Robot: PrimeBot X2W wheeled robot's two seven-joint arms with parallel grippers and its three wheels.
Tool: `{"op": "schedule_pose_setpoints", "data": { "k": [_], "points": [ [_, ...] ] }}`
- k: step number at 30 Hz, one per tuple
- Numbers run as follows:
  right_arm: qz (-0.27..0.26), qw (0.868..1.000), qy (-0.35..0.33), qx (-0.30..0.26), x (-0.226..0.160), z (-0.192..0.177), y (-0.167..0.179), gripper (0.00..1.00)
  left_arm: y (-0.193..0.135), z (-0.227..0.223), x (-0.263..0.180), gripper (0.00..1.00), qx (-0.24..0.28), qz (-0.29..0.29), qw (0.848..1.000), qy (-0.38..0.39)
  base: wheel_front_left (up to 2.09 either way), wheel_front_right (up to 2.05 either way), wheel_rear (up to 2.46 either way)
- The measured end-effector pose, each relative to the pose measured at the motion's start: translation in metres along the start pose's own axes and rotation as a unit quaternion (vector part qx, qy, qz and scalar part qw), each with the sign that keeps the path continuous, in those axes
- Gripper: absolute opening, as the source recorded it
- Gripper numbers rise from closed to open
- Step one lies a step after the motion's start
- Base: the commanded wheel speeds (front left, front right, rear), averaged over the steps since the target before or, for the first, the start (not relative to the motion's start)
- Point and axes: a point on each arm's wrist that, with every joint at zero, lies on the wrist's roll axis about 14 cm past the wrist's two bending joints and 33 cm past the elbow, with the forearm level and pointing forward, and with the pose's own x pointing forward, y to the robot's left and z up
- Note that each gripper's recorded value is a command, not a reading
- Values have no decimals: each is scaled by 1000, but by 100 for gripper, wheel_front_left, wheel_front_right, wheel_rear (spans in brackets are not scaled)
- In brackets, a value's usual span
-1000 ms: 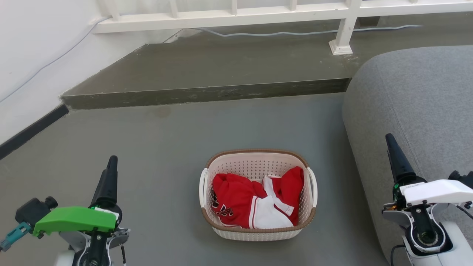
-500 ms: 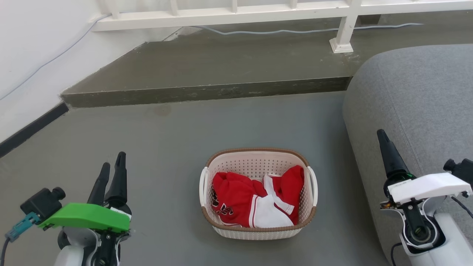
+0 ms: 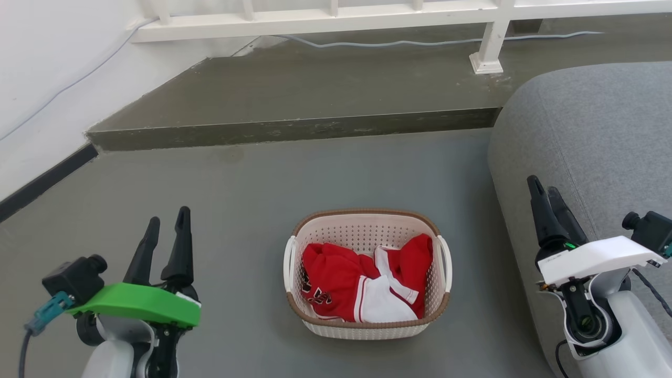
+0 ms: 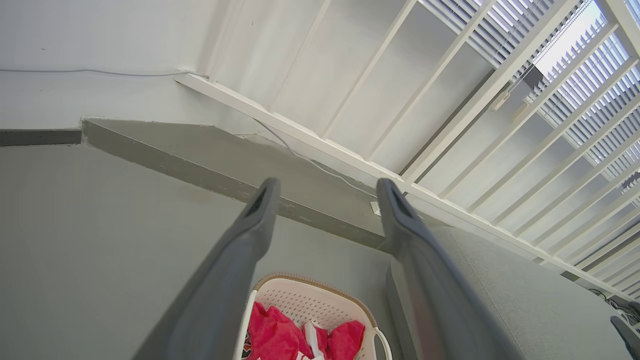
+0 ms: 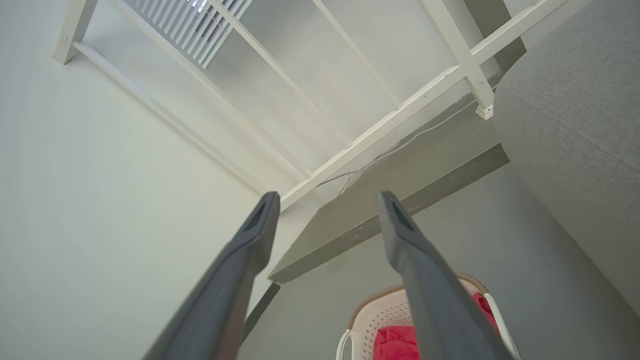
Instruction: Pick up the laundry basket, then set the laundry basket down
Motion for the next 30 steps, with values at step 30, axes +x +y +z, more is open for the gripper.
{"op": "schedule_pose_setpoints", "data": {
  "k": [30],
  "points": [
    [44,983,-6,-176,6,-8,18,100,-36,3,8,100,162,-67,984,-31,0,0,0]
  ]
}}
